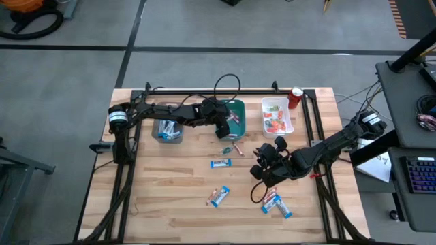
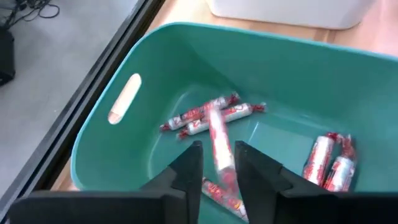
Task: Sort candy
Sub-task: Put the red candy into the blue bin
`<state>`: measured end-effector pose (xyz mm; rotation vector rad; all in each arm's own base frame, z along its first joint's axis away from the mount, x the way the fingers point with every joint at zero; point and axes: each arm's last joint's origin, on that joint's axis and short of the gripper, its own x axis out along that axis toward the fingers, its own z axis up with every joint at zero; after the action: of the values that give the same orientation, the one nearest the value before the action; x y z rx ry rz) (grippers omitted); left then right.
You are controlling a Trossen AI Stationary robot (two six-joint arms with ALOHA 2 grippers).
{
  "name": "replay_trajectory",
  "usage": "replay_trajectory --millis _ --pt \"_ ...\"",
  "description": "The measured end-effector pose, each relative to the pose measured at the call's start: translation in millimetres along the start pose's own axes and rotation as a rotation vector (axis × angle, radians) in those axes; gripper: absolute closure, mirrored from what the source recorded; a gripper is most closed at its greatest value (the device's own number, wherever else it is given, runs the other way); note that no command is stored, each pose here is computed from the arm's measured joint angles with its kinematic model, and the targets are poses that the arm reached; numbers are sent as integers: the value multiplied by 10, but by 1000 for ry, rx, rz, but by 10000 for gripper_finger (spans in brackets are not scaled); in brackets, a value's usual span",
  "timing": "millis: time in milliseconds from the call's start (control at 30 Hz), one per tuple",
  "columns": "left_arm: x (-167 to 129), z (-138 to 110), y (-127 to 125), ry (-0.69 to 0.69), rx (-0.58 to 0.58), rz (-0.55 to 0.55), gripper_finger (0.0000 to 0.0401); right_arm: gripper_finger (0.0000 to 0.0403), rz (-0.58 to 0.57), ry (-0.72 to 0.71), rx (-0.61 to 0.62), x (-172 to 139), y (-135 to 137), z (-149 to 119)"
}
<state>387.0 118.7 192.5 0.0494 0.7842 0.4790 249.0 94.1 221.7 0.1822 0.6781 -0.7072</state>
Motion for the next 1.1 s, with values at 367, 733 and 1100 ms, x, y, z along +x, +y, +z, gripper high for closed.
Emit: replay_trajectory --millis 367,733,1100 --pt "-73 2 -92 17 18 -18 250 335 12 13 29 0 5 -3" --pt "-716 48 -588 -102 93 -144 252 335 156 134 113 -28 90 25" --pt "-1468 -282 -1026 -337 8 -352 253 335 468 441 -96 -99 177 -35"
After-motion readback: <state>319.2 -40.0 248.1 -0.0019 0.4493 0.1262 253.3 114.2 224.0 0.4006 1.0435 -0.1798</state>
